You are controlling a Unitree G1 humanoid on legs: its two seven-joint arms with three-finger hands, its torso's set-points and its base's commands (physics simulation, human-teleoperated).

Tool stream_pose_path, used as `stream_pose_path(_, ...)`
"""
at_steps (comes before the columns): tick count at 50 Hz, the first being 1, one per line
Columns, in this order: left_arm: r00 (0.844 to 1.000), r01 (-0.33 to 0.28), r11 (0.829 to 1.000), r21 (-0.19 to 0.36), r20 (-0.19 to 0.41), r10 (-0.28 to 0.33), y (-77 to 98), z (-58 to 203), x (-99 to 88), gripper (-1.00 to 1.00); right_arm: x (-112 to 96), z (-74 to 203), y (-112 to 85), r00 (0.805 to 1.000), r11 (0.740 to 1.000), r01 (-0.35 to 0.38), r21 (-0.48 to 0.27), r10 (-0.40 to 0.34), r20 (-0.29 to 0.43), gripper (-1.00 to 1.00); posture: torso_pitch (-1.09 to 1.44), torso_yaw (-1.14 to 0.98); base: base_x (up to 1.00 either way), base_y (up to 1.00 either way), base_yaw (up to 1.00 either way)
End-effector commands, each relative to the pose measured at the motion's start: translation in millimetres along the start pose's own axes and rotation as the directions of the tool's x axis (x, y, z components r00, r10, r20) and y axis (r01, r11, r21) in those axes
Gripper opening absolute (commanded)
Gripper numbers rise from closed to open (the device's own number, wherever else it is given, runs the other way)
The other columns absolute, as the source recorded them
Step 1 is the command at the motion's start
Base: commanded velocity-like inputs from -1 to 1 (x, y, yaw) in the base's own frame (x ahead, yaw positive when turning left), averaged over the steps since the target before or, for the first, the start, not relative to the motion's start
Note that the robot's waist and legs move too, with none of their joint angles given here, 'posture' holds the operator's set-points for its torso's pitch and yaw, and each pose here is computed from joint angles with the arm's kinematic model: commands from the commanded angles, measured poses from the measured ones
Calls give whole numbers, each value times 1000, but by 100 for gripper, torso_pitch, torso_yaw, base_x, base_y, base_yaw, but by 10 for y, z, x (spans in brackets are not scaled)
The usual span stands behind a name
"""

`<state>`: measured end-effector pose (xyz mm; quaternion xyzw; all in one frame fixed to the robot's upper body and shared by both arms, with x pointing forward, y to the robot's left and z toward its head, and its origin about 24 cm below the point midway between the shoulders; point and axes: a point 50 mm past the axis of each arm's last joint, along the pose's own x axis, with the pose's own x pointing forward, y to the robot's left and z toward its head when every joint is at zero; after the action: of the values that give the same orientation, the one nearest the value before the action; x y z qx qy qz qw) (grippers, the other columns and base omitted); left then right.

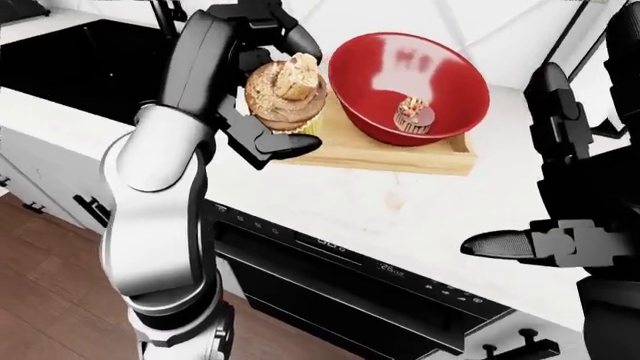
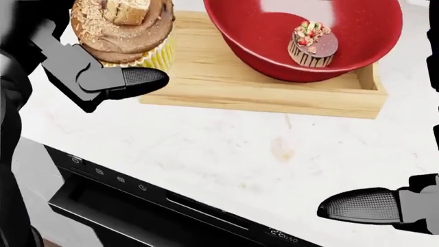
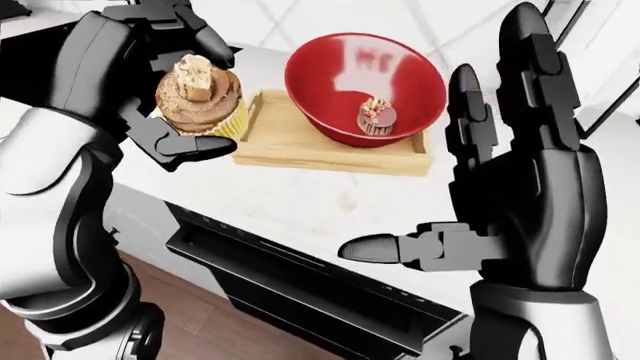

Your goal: Pick up the bowl with cake and place it on the tray. Pick up the cupcake and place it on the tray.

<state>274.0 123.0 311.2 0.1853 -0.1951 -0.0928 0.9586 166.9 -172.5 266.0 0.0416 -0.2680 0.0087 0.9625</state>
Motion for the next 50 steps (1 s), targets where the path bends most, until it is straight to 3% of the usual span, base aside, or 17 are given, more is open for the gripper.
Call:
stream_pose_path(1,998,-30,999,13,49,29,57,114,-16,-100,12,89,5,999,1000,-10,1,10,52,100,0,0,0,0,0)
stream_pose_path(29,998,-27,1000,12,52,26,45,114,15,-100,-4,73,-13,999,1000,0,2,0,53,100,0,0,19,-4,0)
stream_pose_path(42,995,-57,998,8,79,56,141,249,32,-100,7,95,-12,998,1000,2,1,-2,58,100,0,0,0,0,0)
stream_pose_path(50,994,-69,997,14,80,68,120,227,203,-100,-3,73,-19,998,1000,6,1,-6,56,100,0,0,0,0,0)
